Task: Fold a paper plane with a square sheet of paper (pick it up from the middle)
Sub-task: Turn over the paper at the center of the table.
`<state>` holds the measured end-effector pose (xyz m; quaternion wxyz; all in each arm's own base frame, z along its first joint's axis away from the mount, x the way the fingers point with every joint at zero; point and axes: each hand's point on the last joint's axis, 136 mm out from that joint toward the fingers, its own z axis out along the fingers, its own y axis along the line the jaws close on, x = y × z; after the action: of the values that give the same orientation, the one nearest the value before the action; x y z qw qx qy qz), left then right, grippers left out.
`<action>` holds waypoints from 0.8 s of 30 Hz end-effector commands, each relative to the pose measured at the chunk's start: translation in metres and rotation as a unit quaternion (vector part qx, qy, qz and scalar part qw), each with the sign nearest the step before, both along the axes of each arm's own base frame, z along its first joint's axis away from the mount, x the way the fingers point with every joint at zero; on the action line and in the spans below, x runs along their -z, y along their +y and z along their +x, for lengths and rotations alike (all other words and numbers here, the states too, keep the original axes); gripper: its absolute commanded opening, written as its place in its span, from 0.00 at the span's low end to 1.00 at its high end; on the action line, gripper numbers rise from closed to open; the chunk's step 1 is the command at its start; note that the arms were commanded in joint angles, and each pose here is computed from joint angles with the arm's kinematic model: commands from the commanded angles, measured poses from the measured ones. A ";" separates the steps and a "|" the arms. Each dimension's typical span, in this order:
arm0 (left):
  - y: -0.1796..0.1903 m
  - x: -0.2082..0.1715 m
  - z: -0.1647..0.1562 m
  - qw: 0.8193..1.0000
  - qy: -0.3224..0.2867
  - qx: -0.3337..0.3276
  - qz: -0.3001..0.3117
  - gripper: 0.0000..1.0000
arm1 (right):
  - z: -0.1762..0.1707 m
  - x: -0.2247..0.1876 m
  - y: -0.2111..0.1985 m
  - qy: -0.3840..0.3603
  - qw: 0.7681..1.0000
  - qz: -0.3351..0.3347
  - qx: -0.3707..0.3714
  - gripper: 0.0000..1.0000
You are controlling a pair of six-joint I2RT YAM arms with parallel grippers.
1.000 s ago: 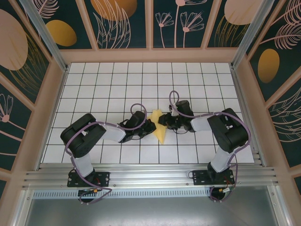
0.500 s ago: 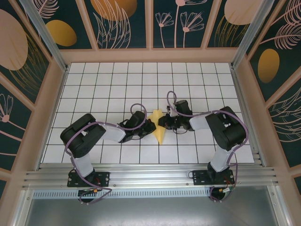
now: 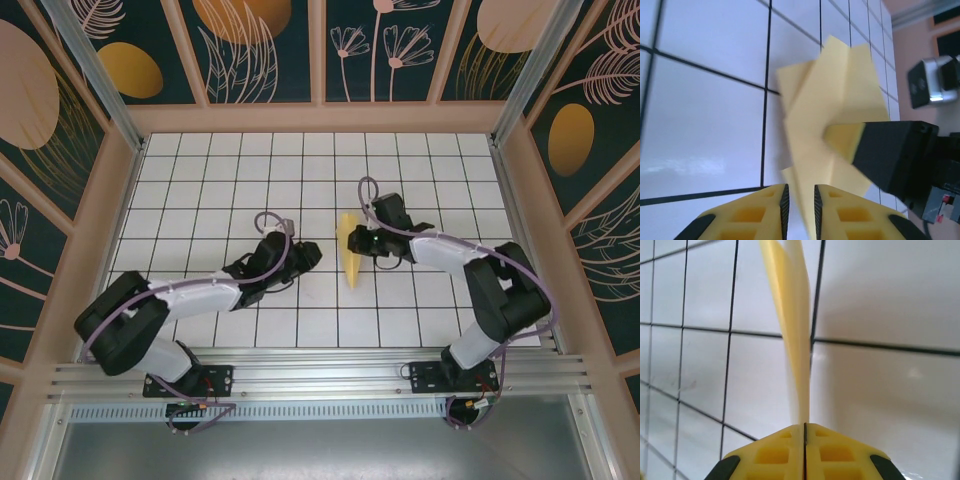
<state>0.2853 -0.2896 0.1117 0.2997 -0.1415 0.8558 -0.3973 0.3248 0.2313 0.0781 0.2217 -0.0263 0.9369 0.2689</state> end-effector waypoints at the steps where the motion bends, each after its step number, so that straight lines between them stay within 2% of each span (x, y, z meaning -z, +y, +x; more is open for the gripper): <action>1: 0.049 0.011 0.000 0.994 -0.011 -0.068 0.088 0.29 | 0.003 -0.010 -0.059 -0.041 0.980 -0.188 0.052 0.09; 6: 0.088 0.001 -0.004 0.985 -0.034 -0.132 0.106 0.36 | -0.001 -0.026 -0.085 -0.096 0.913 -0.390 0.074 0.09; 9: 0.104 -0.001 -0.007 0.981 -0.041 -0.158 0.106 0.40 | -0.007 -0.017 -0.074 -0.097 0.888 -0.446 0.061 0.09; 12: 0.116 -0.004 -0.010 0.977 -0.044 -0.176 0.110 0.41 | -0.015 0.006 -0.051 -0.087 0.877 -0.472 0.027 0.10; 17: 0.135 -0.010 -0.016 0.971 -0.053 -0.208 0.106 0.43 | -0.030 0.043 -0.006 -0.068 0.866 -0.494 -0.020 0.11; 20: 0.142 -0.013 -0.020 0.969 -0.060 -0.217 0.099 0.44 | -0.039 0.061 0.025 -0.047 0.879 -0.472 -0.045 0.16; 24: 0.144 -0.013 -0.023 0.970 -0.060 -0.215 0.098 0.44 | -0.046 0.066 0.051 -0.029 0.900 -0.431 -0.055 0.28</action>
<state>0.2650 -0.1574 0.1325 0.4388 -0.2572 0.8184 -0.2674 0.2913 0.2562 0.0193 0.2252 -0.1878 0.9341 -0.2038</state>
